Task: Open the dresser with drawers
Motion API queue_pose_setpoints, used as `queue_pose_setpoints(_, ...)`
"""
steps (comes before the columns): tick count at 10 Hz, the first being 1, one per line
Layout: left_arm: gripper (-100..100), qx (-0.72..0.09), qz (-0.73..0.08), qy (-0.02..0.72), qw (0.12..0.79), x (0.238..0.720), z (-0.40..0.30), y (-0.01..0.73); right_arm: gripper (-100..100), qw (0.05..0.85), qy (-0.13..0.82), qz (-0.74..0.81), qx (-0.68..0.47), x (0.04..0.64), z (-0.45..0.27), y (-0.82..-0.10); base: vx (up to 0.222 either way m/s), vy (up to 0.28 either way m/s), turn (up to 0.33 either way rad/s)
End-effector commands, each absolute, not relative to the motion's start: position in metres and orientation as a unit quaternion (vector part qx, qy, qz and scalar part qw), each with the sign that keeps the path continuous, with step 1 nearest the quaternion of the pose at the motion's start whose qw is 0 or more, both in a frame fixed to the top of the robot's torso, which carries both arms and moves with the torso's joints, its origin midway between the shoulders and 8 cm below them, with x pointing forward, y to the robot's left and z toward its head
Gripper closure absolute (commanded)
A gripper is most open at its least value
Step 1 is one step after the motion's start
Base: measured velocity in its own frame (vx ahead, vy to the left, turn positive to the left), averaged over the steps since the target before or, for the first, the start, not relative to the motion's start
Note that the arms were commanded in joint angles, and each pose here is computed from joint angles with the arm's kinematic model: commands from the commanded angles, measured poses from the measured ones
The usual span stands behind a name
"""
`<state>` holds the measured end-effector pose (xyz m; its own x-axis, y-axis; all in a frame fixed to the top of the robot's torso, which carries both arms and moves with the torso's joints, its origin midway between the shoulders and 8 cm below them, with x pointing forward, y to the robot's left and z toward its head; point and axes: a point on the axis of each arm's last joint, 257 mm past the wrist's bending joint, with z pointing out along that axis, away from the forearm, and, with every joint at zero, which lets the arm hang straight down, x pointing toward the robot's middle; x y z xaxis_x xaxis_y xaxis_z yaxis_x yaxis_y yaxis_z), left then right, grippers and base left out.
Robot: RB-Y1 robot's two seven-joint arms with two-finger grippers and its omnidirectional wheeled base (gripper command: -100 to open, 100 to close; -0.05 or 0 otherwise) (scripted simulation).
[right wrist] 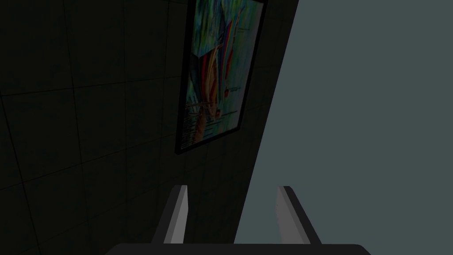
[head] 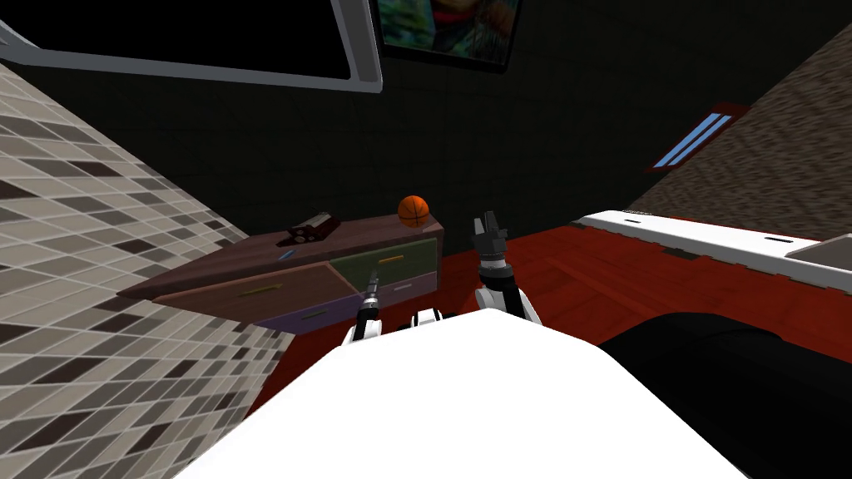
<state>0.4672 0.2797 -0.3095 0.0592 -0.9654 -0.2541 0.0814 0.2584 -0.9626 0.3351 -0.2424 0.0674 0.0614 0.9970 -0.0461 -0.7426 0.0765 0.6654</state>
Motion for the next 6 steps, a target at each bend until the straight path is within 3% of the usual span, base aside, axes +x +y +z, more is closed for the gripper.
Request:
queue_pose_setpoints(1,-100,-0.404,-0.429,0.537,0.604,0.471,-0.303,0.296,0,0.686,0.260,0.634,0.245,0.335,0.067,-0.242,0.067,-0.002,-0.005)
queue_pose_setpoints(4,-100,-0.425,-0.434,0.530,0.592,0.480,-0.306,0.284,0,0.686,0.260,0.634,0.245,0.335,0.067,-0.242,0.168,-0.028,-0.010)
queue_pose_setpoints(6,-100,-0.437,-0.443,0.521,0.584,0.481,-0.308,0.271,0,0.686,0.260,0.634,0.245,0.335,0.067,-0.242,0.061,-0.003,-0.002)
